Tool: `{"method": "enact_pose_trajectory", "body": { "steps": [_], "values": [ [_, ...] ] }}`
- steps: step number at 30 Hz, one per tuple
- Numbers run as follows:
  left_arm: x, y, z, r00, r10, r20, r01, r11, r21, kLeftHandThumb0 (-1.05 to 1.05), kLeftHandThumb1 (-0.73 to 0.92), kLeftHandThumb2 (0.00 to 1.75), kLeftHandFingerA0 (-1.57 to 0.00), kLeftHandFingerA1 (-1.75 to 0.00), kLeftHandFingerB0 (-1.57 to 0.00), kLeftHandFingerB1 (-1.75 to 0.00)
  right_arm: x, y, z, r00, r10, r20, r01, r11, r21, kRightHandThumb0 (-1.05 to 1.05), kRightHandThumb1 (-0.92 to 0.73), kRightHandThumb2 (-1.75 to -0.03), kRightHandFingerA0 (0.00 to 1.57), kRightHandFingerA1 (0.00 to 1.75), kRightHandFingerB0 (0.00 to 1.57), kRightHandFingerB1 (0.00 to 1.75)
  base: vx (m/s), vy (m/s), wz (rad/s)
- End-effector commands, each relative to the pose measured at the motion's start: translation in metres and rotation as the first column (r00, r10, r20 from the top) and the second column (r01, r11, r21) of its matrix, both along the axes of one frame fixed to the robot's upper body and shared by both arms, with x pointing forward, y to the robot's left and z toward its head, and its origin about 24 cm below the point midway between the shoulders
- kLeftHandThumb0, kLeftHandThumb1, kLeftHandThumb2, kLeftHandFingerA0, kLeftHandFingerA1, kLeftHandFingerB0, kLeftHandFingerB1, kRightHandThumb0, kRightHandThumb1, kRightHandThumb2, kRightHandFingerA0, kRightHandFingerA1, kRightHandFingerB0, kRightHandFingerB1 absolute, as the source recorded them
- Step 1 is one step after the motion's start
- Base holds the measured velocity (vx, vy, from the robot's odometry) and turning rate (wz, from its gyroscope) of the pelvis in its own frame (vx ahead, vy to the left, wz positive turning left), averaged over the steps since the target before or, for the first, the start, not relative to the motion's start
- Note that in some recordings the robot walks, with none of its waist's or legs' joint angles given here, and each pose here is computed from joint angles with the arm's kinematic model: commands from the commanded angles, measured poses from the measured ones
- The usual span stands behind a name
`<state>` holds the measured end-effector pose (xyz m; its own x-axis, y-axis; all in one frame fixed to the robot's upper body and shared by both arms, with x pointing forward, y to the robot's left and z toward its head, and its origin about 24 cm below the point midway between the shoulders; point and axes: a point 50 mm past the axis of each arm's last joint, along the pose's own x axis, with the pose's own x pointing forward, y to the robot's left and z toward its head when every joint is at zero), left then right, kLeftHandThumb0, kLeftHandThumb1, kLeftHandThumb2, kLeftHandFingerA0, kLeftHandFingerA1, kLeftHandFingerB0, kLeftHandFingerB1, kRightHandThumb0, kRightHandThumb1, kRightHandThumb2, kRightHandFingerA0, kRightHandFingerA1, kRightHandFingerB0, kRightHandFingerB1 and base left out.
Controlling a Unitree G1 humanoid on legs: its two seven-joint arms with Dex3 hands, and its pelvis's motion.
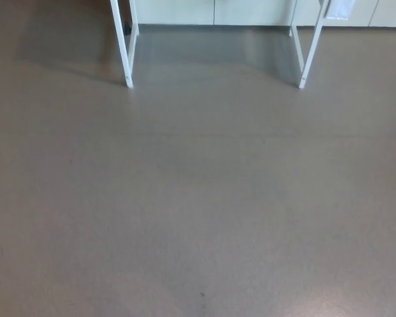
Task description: The robot walks towards a desk on which a file tray is kept in the middle and a cube is kept to its right. The robot lifts the cube using its right hand and places it on the file tray.
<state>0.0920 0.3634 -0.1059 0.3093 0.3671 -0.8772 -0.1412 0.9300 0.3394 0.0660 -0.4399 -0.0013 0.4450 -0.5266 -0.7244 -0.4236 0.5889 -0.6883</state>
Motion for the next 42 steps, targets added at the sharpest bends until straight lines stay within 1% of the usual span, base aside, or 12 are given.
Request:
{"method": "enact_pose_trajectory", "body": {
  "steps": [1,4,10,13,14,18,19,22,23,32,41,42],
  "values": [
    [-0.004,0.007,0.004,0.998,0.065,0.007,-0.064,0.995,-0.076,-1.05,0.5,1.15,-0.2,-0.99,-0.02,-0.79,0.003,0.002,0.007,0.998,0.046,-0.037,-0.045,0.998,0.033,-0.83,-0.84,-0.66,0.43,0.41,0.08,0.22,-0.04,-0.002,0.13],
    [-0.002,0.006,0.004,0.998,0.055,0.014,-0.054,0.996,-0.074,-1.05,0.53,1.29,-0.22,-0.96,-0.08,-0.74,0.003,-0.001,0.005,1.0,0.001,-0.007,-0.001,0.998,0.065,-0.91,-0.7,-1.03,0.34,0.55,0.08,0.18,-0.02,0.001,0.08],
    [-0.005,0.007,0.003,1.0,0.018,0.0,-0.018,0.999,-0.03,-0.9,0.15,0.92,-0.53,-1.11,-0.13,-0.88,0.002,-0.009,0.0,0.985,-0.138,0.101,0.126,0.985,0.114,-0.52,-0.59,-0.58,0.72,0.47,0.14,0.27,0.04,0.083,-0.08],
    [-0.006,0.008,0.004,1.0,0.019,0.018,-0.019,1.0,-0.007,-0.84,0.19,0.82,-0.28,-1.46,-0.02,-1.2,0.003,-0.012,-0.001,0.98,-0.172,0.104,0.156,0.977,0.145,-0.65,-0.52,-0.81,0.6,0.56,0.07,0.35,0.29,0.405,-0.01],
    [-0.007,0.008,0.003,1.0,0.022,0.003,-0.022,1.0,0.01,-0.62,0.14,0.95,-0.35,-0.91,-0.14,-0.78,0.004,-0.013,-0.001,0.984,-0.157,0.079,0.147,0.982,0.118,-0.6,-0.61,-0.59,0.64,0.44,0.13,0.28,0.32,0.478,0.01],
    [-0.007,0.007,0.003,1.0,0.026,0.016,-0.026,1.0,0.015,-0.57,0.06,0.93,-0.9,-1.18,-0.16,-0.79,-0.002,-0.011,-0.002,0.984,-0.145,0.103,0.135,0.986,0.097,-0.57,-0.63,-0.59,0.67,0.47,0.19,0.29,0.23,0.136,0.05],
    [-0.008,0.007,0.002,0.999,0.033,0.016,-0.033,0.999,0.012,-0.73,0.09,0.91,-0.6,-1.44,-0.11,-1.2,-0.003,-0.011,-0.001,0.988,-0.122,0.096,0.115,0.99,0.077,-0.62,-0.65,-0.6,0.66,0.44,0.19,0.29,0.24,0.036,0.05],
    [-0.009,0.006,0.002,1.0,0.023,0.016,-0.023,1.0,0.013,-0.64,0.08,0.98,-0.65,-1.11,-0.12,-0.81,-0.002,-0.01,0.0,0.993,-0.09,0.07,0.086,0.995,0.059,-0.62,-0.66,-0.6,0.52,0.41,0.17,0.28,0.24,-0.092,0.12],
    [-0.009,0.007,0.002,0.999,0.033,0.019,-0.033,0.999,0.012,-0.74,0.09,0.95,-0.72,-1.5,-0.13,-1.19,-0.002,-0.01,0.0,0.989,-0.118,0.091,0.111,0.991,0.077,-0.61,-0.64,-0.59,0.57,0.44,0.18,0.29,0.26,-0.086,0.1],
    [-0.009,0.007,0.002,1.0,0.01,-0.002,-0.009,1.0,0.025,-0.82,0.07,0.96,-0.53,-1.12,-0.23,-0.95,0.001,-0.008,0.0,0.991,-0.113,0.075,0.109,0.993,0.053,-0.76,-0.54,-0.85,0.51,0.55,0.13,0.4,0.34,-0.178,0.16],
    [-0.006,0.007,0.002,0.999,0.032,-0.002,-0.032,0.999,0.029,-0.76,0.11,0.88,-0.44,-1.47,-0.09,-1.23,0.001,-0.009,0.003,0.994,-0.083,0.076,0.079,0.996,0.05,-0.65,-0.62,-0.59,0.71,0.46,0.18,0.28,0.34,0.012,-0.08],
    [-0.005,0.007,0.002,1.0,0.017,0.002,-0.017,0.999,0.029,-0.63,0.11,0.97,-0.71,-1.1,-0.12,-0.79,0.0,-0.009,0.001,0.998,-0.042,0.045,0.042,0.999,0.012,-0.68,-0.64,-0.6,0.64,0.43,0.17,0.28,0.47,0.216,-0.18]
  ]
}}
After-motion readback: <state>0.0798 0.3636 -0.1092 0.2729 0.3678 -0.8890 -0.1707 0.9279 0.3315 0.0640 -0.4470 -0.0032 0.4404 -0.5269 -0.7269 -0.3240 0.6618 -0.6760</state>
